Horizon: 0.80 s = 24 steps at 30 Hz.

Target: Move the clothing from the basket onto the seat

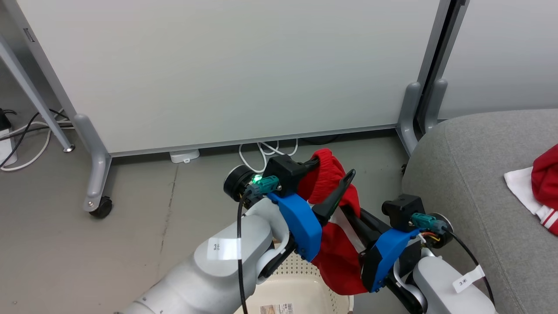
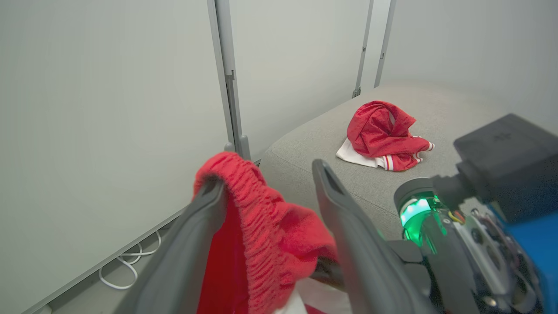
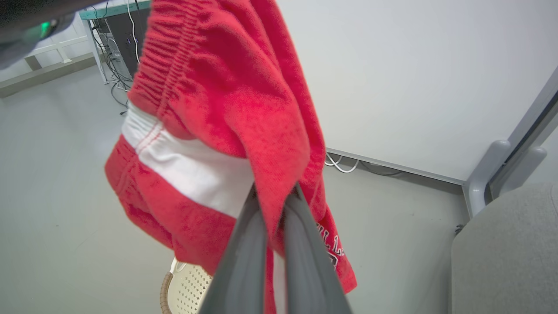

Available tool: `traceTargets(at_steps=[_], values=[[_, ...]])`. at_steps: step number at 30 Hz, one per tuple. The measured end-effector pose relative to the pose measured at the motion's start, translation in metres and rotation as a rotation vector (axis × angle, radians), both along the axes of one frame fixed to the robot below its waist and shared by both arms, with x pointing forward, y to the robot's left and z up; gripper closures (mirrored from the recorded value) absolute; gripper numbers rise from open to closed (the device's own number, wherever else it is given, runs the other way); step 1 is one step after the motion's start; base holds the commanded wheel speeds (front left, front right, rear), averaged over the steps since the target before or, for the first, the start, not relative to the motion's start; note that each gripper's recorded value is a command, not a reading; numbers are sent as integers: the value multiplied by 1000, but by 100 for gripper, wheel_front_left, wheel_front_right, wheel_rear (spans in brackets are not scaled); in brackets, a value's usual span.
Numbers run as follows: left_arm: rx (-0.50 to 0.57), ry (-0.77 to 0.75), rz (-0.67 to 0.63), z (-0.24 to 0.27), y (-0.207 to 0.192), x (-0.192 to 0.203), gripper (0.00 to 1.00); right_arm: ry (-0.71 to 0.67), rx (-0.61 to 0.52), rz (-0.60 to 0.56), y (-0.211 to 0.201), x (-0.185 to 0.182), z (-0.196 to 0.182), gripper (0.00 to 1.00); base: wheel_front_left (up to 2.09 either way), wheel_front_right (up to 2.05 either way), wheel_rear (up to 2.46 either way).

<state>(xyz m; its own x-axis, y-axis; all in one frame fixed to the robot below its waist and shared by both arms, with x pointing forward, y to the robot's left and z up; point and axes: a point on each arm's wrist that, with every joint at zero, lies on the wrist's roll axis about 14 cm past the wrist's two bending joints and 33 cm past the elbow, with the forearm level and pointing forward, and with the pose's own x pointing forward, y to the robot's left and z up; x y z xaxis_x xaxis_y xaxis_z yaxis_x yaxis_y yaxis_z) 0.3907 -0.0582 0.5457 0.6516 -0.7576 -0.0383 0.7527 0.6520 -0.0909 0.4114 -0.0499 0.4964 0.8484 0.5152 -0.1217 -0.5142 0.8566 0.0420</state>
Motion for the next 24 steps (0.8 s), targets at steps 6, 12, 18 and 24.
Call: traceTargets(at_steps=[6,12,18,24], values=[[-27,3,69,-16,28,-3,0,-14,1,-8,-5,5,2,100,0,0,0],[-38,-14,155,-29,60,-9,0,-27,7,-26,-11,11,5,100,0,0,0],[-49,-33,248,-37,89,-16,0,-34,15,-44,-16,13,7,100,0,0,0],[-57,-25,330,-47,111,-26,0,-46,18,-59,-20,13,11,100,0,0,0]])
